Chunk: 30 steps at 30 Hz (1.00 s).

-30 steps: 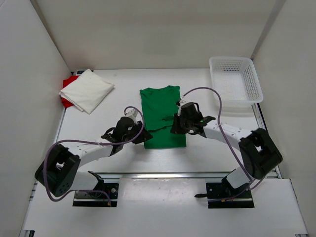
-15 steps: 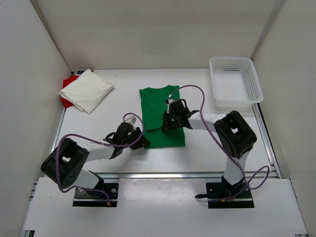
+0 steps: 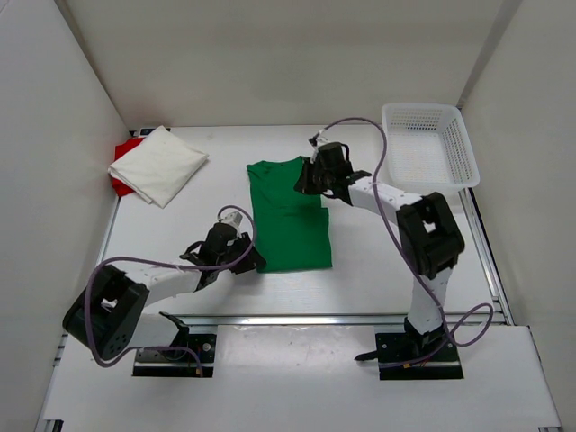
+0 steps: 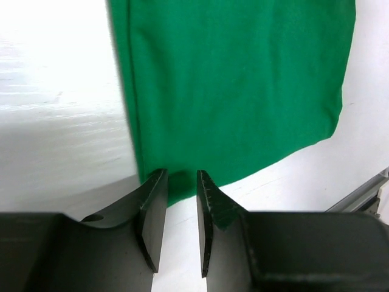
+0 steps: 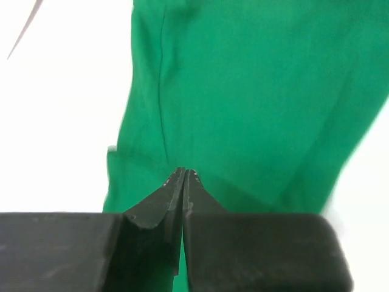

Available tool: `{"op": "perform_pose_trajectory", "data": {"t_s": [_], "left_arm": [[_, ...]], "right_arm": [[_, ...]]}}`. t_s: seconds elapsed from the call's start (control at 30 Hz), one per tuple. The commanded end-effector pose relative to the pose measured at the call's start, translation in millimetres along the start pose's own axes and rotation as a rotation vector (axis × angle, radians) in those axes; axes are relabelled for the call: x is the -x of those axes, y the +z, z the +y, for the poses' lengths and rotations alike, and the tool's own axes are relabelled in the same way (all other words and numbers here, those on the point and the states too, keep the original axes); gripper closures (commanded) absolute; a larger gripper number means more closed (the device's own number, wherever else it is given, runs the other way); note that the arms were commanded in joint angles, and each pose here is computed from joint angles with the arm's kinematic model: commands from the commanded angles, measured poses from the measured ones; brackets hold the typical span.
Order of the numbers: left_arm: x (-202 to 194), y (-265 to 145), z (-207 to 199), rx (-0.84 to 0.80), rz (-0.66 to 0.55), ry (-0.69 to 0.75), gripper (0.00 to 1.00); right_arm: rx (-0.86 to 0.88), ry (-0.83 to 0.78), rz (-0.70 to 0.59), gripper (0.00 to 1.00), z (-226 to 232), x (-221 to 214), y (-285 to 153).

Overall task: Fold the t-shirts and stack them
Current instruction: Fold the folded rectangular tshirt in 1/3 of the way, then grab one side of the 2/3 rectangular tshirt with both arms

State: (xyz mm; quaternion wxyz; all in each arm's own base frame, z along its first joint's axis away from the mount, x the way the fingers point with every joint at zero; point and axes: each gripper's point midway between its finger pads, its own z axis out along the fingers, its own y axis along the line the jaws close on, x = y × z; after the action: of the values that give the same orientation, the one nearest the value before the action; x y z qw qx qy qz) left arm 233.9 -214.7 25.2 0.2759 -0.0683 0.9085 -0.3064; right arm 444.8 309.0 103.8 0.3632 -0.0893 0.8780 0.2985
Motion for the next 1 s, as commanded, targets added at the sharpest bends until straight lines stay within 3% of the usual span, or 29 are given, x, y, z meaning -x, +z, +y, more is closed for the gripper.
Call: {"op": "perform_pose_trajectory", "data": {"t_s": [0.0,0.27,0.4,0.53,0.63,0.73,0.83,0.97], "left_arm": [[8.2,-13.6,10.8,0.046,-0.027,0.028,0.63],[1.9,-22.3,33.4,0.094,-0.015,0.042,0.49],[-6.6,-16.7,24.0,0.075,0.022,0.062,0.43],[-10.2,-10.5,28.8,0.091,0.037,0.057,0.41],[-13.1,-5.1,28.2,0.106,0.048,0.070,0.44],[-16.8,0.0,27.6,0.110,0.071,0.073,0.54],[-20.6,3.1,29.4,0.121,0.080,0.070,0.64],[-20.1,3.9,27.1,0.113,0.076,0.063,0.76]], "right_arm": [[0.047,-0.003,-0.038,1.00,20.1,-3.4,-47.1],[-0.026,0.095,0.054,1.00,-12.4,-111.3,-111.2],[-0.085,0.112,0.063,0.65,-30.8,-144.7,-139.0],[-0.080,0.142,0.091,0.54,-43.0,-170.9,-150.2],[-0.065,0.149,0.137,0.54,-42.6,-193.2,-149.5],[-0.001,0.175,0.198,0.62,-33.3,-206.1,-145.2],[0.014,0.163,0.197,0.65,-29.7,-205.7,-140.9],[0.016,0.179,0.172,0.82,-33.1,-199.9,-133.8]]}}
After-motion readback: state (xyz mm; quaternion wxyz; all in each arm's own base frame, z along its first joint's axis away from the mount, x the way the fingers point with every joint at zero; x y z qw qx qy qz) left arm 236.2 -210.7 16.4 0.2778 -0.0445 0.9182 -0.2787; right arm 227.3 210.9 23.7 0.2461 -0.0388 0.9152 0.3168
